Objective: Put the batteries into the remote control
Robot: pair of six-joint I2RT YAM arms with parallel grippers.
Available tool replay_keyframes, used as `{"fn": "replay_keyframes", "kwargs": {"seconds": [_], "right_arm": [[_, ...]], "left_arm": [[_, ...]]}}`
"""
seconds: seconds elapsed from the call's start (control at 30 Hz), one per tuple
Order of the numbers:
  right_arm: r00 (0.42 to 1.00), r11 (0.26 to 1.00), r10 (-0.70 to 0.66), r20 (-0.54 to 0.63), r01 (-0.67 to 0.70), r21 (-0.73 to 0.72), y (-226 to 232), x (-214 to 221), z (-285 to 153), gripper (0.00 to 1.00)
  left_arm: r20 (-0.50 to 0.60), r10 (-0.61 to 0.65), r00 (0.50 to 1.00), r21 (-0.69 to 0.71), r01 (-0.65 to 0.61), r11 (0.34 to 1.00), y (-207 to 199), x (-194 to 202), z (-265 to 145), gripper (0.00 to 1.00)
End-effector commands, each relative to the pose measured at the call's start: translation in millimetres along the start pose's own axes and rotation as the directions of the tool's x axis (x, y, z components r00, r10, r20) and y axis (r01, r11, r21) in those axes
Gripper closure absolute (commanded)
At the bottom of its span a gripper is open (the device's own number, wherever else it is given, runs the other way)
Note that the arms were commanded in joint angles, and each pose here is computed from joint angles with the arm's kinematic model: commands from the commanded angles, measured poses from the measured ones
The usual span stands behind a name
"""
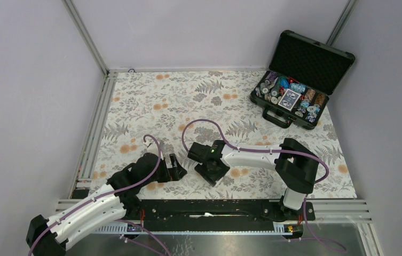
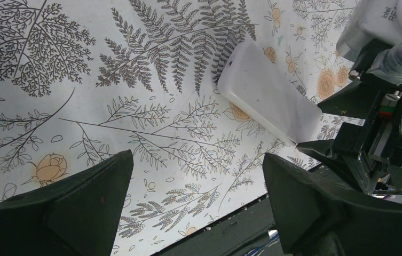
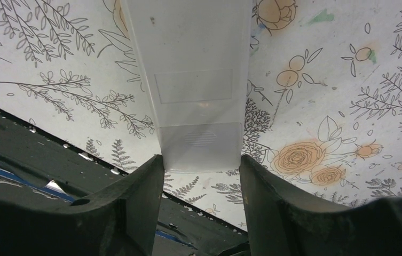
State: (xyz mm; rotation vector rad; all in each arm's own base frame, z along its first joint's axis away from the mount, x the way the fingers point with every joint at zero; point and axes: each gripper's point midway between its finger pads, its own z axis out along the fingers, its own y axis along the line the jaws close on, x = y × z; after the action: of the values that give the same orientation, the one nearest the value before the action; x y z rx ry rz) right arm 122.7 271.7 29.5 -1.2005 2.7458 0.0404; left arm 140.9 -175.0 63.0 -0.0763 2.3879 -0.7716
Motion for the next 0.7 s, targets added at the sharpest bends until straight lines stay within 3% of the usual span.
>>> {"fn": "replay_keyframes", "kwargs": {"seconds": [0.0, 0.4, 0.67], "right_arm": [[0.999, 0.999, 0.004, 0.033, -0.003, -0.04, 11.7, -9.6, 2.8, 0.4], [0.998, 0.999, 0.026, 0.062, -0.024, -0.028, 8.1, -10.8, -2.5, 0.23], [0.982, 0.995, 0.093, 0.164, -0.096, 0.013, -7.0, -12.5, -26.5, 0.22]], "left_arm": [[0.016, 0.001, 1.0, 0.008, -0.001, 1.0, -2.0, -3.9, 2.7, 0.01], [0.013, -0.004, 1.0, 0.008, 0.004, 1.0, -1.5, -2.7, 3.6, 0.01], [0.01, 0.011, 1.0, 0.029, -0.011, 1.0, -7.9, -5.3, 1.4, 0.01]]}}
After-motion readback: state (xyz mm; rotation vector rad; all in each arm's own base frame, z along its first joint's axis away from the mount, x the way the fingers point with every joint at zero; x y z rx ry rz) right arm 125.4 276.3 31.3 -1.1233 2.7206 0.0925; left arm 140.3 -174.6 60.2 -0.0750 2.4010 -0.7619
